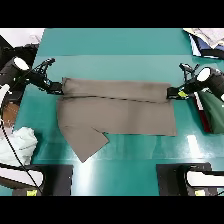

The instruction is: Fold the shirts.

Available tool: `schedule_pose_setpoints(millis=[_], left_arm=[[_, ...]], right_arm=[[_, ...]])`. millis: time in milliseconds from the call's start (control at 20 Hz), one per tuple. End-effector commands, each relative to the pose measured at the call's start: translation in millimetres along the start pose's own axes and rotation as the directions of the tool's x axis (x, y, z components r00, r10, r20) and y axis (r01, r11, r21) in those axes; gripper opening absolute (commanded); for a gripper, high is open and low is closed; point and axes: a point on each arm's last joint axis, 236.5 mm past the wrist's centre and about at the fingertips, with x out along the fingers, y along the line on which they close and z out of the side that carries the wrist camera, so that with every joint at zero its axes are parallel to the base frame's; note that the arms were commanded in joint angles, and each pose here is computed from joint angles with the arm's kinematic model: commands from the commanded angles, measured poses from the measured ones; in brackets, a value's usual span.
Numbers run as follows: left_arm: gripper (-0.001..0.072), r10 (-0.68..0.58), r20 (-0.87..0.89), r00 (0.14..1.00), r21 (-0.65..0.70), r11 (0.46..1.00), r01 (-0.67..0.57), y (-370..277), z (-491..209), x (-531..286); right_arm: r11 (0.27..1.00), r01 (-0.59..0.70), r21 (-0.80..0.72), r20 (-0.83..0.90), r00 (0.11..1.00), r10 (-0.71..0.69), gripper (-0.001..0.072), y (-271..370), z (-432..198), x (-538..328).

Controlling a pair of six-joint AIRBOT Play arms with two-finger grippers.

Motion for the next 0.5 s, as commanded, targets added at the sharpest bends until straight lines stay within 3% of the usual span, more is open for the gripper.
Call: schedule_pose_setpoints(millis=[0,100,150,200,300,450], left_arm=[[0.0080,-0.021,-0.069,0.997,-0.029,0.999,0.019,-4.5,-17.0,1.7],[0.0720,-0.018,-0.129,0.991,-0.049,0.999,0.012,-3.8,-31.4,0.3],[0.0709,0.004,-0.151,0.989,-0.066,0.998,-0.015,1.5,-36.6,-0.4],[0.0617,0.040,-0.174,0.984,-0.071,0.996,-0.053,10.0,-42.0,-1.7],[0.0607,0.099,-0.214,0.972,-0.095,0.988,-0.121,23.7,-53.4,-11.0],[0.0606,0.051,-0.176,0.983,-0.148,0.986,-0.077,9.0,-64.3,-39.8]], right_arm=[[0.999,-0.043,0.014,-0.031,0.999,0.043,0.0466,11.1,-4.8,-11.6],[0.999,-0.047,-0.007,-0.017,0.999,0.047,0.0464,14.4,-1.3,-29.8],[0.999,-0.047,-0.009,0.011,0.999,0.047,0.0463,14.4,2.6,-41.6],[0.999,-0.048,-0.011,0.041,0.998,0.048,0.0462,15.1,5.9,-52.9],[0.999,-0.048,-0.013,0.096,0.994,0.049,0.0455,15.4,7.4,-79.5],[0.999,-0.041,-0.031,0.134,0.990,0.045,0.0454,12.8,-4.8,-118.2]])
